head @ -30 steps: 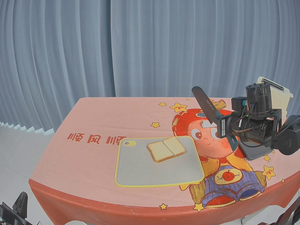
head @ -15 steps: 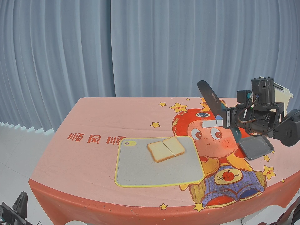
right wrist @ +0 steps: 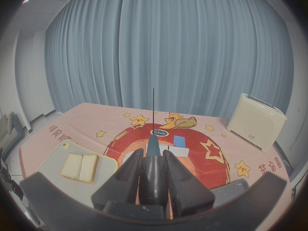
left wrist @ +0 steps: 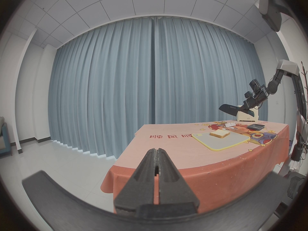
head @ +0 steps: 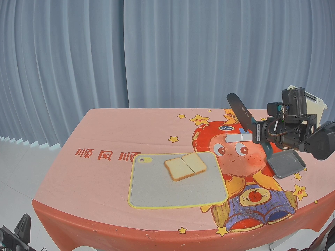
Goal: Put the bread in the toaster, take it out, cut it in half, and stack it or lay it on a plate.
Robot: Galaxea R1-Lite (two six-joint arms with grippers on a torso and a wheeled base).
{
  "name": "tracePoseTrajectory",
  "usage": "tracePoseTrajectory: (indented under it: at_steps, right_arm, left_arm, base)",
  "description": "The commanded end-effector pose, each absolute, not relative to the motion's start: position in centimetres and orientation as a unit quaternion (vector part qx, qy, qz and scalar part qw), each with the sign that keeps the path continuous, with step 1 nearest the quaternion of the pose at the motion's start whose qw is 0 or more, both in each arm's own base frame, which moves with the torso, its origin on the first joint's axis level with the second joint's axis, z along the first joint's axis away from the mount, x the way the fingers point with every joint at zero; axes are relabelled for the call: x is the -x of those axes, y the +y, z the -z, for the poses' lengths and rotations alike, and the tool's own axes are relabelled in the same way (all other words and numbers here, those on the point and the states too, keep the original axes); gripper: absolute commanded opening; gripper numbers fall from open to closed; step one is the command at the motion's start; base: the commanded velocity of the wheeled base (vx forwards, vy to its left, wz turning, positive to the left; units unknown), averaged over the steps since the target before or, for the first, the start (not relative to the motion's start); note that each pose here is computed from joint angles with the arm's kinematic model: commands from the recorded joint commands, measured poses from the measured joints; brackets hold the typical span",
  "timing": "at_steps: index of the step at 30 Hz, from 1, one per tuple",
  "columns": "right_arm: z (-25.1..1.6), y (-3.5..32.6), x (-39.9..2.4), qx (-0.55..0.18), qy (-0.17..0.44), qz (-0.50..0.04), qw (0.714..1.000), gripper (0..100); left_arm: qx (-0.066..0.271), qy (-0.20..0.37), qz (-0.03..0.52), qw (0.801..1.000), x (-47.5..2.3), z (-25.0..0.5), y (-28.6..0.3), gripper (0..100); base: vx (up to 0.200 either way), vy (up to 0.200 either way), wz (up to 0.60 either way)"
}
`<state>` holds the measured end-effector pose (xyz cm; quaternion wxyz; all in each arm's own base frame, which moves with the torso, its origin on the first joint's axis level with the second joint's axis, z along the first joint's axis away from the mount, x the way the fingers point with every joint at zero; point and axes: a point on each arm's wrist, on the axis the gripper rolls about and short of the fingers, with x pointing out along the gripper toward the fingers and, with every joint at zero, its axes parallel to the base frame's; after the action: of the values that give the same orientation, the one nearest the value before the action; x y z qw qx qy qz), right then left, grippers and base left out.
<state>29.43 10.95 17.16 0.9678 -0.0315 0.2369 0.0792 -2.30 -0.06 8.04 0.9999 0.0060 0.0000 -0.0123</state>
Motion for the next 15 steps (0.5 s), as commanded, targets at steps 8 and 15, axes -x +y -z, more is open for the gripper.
tracePoseTrajectory:
  at_steps: [8, 15]
  right_arm:
    - [-16.22, 10.70, -29.86, 0.034, 0.252, -0.071, 0.965, 0]
    - [-16.15, 10.41, -29.93, 0.033, 0.253, -0.067, 0.965, 0]
  left_arm:
    - [-0.006, 0.005, 0.012, 1.000, 2.23, -7.58, -0.06, 0]
    - [-0.006, 0.005, 0.012, 1.000, 2.23, -7.58, -0.06, 0]
  base:
    - [0.000, 0.000, 0.00]
    - [0.000, 0.000, 0.00]
